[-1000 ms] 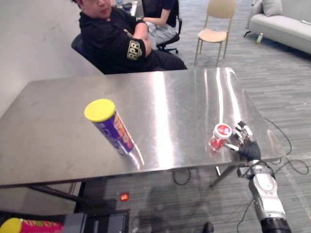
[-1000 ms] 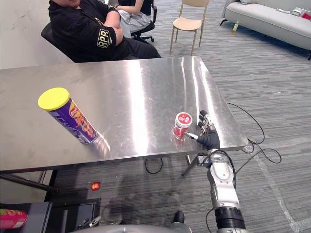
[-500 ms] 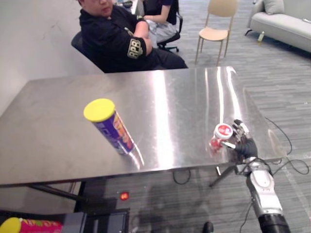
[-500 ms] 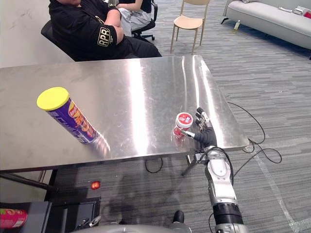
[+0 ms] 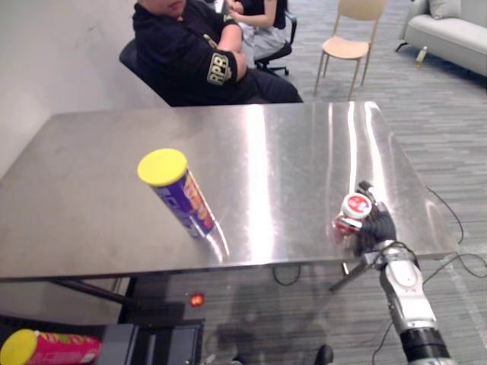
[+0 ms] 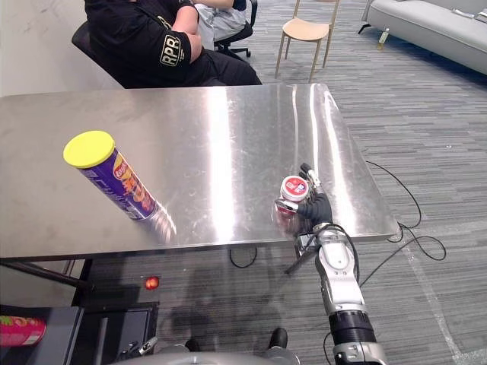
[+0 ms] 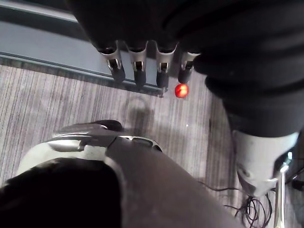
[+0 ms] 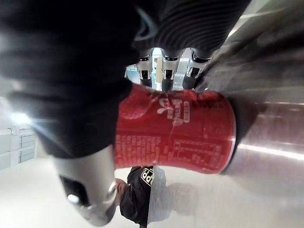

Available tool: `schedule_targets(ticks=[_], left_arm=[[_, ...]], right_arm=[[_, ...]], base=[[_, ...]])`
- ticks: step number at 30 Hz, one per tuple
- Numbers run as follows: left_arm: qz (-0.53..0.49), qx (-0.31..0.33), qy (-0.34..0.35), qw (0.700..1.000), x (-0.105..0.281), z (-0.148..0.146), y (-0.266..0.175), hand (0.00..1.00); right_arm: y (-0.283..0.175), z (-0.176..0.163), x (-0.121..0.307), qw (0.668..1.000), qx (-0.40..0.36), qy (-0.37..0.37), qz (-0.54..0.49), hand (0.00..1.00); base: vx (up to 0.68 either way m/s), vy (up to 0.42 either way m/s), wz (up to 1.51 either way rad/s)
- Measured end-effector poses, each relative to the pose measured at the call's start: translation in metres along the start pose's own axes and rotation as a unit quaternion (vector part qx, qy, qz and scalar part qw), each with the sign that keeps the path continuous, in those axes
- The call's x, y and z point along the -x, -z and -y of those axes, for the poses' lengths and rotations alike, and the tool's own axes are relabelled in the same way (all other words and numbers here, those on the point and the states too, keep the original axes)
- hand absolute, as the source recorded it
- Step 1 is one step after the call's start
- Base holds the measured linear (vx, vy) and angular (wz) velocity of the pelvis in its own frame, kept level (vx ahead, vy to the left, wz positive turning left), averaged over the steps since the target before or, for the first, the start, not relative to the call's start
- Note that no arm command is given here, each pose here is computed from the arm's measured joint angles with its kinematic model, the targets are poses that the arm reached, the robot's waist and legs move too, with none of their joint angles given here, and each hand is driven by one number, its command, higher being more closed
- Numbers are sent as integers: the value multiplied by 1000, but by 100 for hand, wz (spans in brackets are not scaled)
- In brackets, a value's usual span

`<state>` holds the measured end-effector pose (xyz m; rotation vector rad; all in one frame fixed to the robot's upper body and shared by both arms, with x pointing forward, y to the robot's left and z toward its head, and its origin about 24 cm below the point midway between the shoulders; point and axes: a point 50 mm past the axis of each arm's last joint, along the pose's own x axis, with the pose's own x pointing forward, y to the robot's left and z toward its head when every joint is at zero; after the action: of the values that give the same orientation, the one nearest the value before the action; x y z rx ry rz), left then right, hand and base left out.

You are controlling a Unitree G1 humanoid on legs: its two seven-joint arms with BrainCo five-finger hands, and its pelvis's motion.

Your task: Put the gum and the chips on the shelf.

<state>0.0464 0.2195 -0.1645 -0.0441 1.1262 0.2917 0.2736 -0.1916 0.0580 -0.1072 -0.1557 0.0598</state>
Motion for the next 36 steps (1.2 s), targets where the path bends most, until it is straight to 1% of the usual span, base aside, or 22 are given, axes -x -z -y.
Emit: schedule_targets(ticks=[14, 17, 25, 26, 31, 36], left_arm=[[1, -6, -7, 1000, 0, -1, -1, 0], [2, -16, -6, 1000, 0, 0, -1, 0], [3, -19, -8, 1000, 0, -1, -2, 0], [6, -19, -10, 1000, -1, -2, -4, 0], [6, -20, -11, 1000, -1, -3, -4, 0], [5, -16, -14, 1000, 0, -4, -2, 0]], right_arm=[[-2, -27, -4, 998, 2, -58, 5, 100], [-3, -30, -4, 998, 1, -66, 7, 100], [-6, -38, 4, 996, -3, -86, 11, 100], [-21, -39, 12, 995, -12, -89, 44, 100], [-34, -26, 15, 995, -14, -63, 72, 100], [-45, -7, 22, 995, -4, -20, 95, 100]], base=[[0, 1, 1], [0, 0, 0], [0, 0, 0], [-35, 28, 1], [-44, 4, 0], [0, 0, 0]])
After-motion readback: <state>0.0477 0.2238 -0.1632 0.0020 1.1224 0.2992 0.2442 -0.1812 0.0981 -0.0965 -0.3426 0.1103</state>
